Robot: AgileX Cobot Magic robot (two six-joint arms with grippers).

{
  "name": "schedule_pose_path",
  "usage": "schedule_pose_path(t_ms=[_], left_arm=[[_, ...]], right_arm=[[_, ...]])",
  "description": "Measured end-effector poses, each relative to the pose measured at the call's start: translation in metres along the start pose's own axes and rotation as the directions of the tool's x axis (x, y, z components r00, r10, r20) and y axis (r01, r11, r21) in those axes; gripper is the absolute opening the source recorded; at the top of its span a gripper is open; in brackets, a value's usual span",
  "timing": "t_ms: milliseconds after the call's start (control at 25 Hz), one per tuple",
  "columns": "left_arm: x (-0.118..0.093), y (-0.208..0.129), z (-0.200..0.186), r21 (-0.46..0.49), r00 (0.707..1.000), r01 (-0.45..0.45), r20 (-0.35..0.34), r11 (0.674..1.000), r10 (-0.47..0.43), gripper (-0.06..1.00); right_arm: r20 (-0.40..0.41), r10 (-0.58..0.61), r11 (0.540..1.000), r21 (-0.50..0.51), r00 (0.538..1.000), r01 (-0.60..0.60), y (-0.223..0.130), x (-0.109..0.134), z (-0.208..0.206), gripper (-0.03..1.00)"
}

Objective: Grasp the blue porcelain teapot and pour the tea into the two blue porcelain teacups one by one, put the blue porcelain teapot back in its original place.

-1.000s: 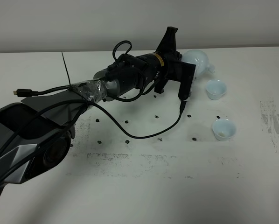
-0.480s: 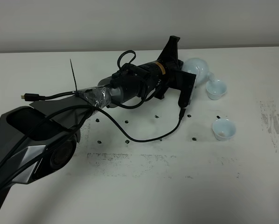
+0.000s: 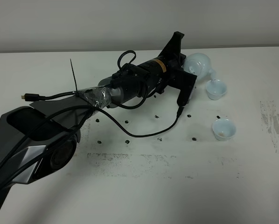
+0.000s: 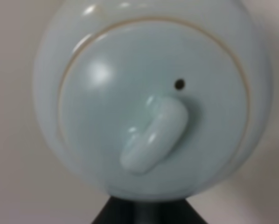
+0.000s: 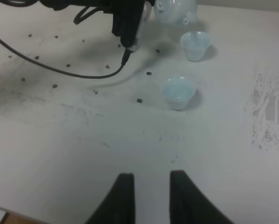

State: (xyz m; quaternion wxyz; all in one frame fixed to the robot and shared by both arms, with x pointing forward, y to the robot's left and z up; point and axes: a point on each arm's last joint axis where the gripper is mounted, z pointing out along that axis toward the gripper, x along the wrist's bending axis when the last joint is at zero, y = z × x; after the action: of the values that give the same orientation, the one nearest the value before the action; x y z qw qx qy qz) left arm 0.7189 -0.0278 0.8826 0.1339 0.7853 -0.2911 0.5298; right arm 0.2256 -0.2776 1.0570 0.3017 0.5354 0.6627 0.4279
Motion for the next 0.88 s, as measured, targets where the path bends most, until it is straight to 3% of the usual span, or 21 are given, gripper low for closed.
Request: schedule_pose_path(t_ms=[320,880], left_arm=[[0.0024,-0.0002,0.0,0.005,0.991,-0.132,-0.025,0.991,0.132,0.09],[0.0066,-0.0005,-0.0002,0.022,0.971,-0.229,-0.069,0.973,0.23,0.09]], right_arm=[[0.0,0.0,1.0,0.0,1.0,0.0,0.0,0.0,0.0,0.22],[0.0,0.0,1.0,0.0,1.0,0.0,0.0,0.0,0.0,0.22]])
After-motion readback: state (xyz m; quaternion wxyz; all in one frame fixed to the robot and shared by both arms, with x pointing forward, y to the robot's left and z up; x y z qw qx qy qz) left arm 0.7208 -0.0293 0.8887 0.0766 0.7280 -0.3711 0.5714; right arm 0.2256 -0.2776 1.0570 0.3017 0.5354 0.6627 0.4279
